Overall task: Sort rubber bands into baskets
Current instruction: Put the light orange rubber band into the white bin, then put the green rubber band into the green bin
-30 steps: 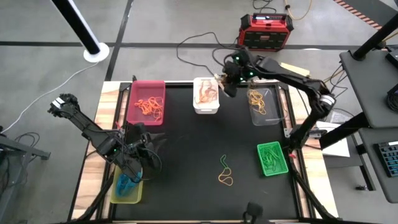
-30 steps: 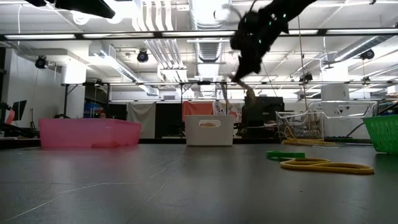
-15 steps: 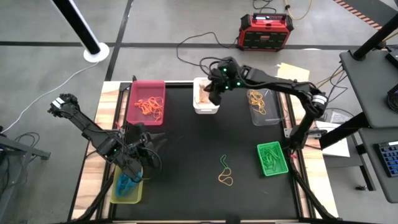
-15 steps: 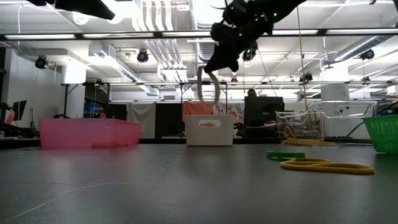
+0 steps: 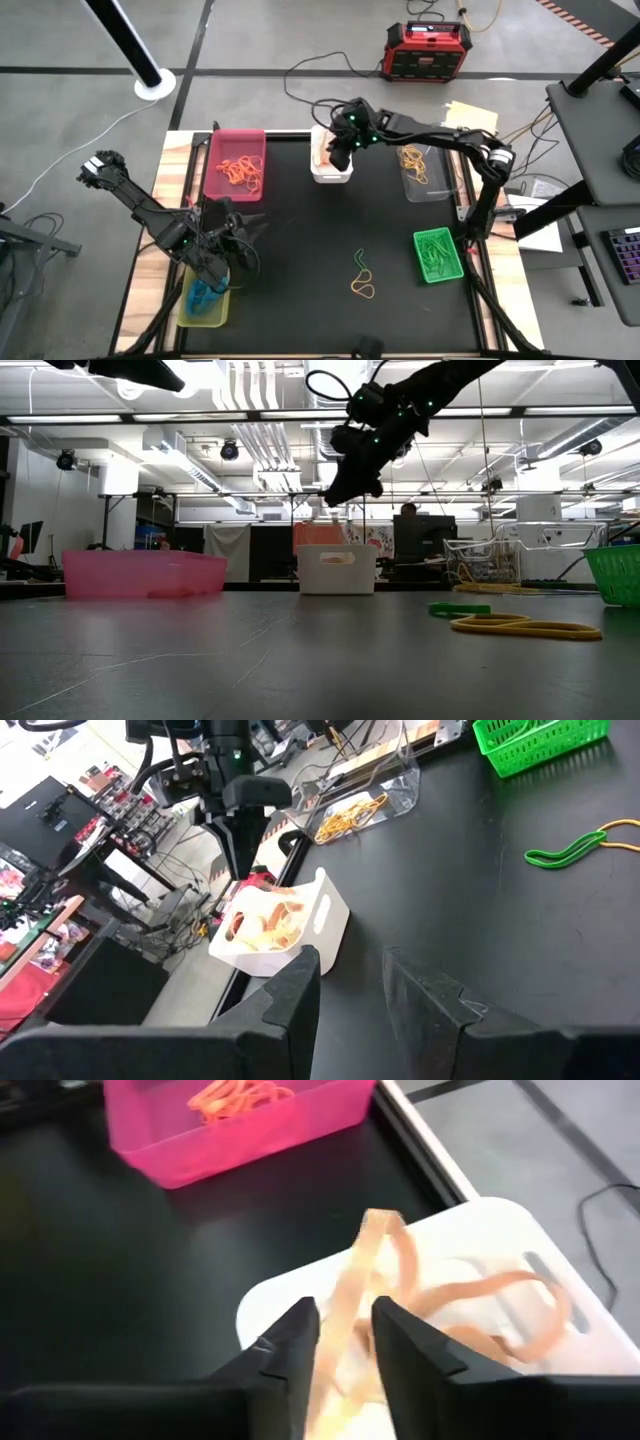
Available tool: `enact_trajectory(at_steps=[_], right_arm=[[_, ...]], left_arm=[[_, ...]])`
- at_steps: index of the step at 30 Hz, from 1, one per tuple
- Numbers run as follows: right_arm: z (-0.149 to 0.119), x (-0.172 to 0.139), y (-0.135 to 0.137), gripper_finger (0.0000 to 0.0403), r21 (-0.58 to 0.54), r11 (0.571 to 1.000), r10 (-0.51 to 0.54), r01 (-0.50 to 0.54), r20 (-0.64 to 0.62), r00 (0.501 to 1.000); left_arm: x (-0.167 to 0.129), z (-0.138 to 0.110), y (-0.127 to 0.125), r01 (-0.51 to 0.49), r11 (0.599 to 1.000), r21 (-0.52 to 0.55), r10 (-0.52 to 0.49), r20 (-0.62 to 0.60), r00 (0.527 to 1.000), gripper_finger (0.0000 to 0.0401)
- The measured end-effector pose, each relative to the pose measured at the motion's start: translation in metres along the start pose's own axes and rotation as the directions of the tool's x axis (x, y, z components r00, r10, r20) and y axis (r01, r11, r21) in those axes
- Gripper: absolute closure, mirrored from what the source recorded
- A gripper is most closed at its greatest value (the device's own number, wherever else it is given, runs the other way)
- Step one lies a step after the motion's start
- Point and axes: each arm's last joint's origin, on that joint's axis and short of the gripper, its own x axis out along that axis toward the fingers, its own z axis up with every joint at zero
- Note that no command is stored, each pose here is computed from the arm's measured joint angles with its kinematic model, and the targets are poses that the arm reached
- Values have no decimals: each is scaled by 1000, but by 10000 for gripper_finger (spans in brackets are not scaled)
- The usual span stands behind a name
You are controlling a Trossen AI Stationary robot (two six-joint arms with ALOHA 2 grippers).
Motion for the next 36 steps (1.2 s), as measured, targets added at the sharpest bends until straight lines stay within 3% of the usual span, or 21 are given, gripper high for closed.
enact_trajectory(at_steps=[9,14,19,25,32,36], right_arm=[[2,-7,2,254,40,999,-26,26,4,1000],[-2,-13,18,246,53,995,88,-85,-60,994],[-15,-17,61,257,23,980,197,-196,-206,959],[-39,-22,130,277,39,959,271,-281,-414,869],[-66,-33,205,282,175,950,313,-260,-522,793],[-79,-41,235,268,199,966,246,-162,-533,809]], left_arm=[[0,0,0,0,1000,-4,0,0,1000,304],[0,0,0,2,999,-32,-2,-1,1000,304],[0,0,0,7,999,-50,-7,-2,1000,304],[0,0,0,6,997,-71,-7,-2,1000,304],[1,-3,-2,6,997,-76,-6,-2,1000,304],[1,-3,-2,9,997,-78,-10,-2,1000,304]])
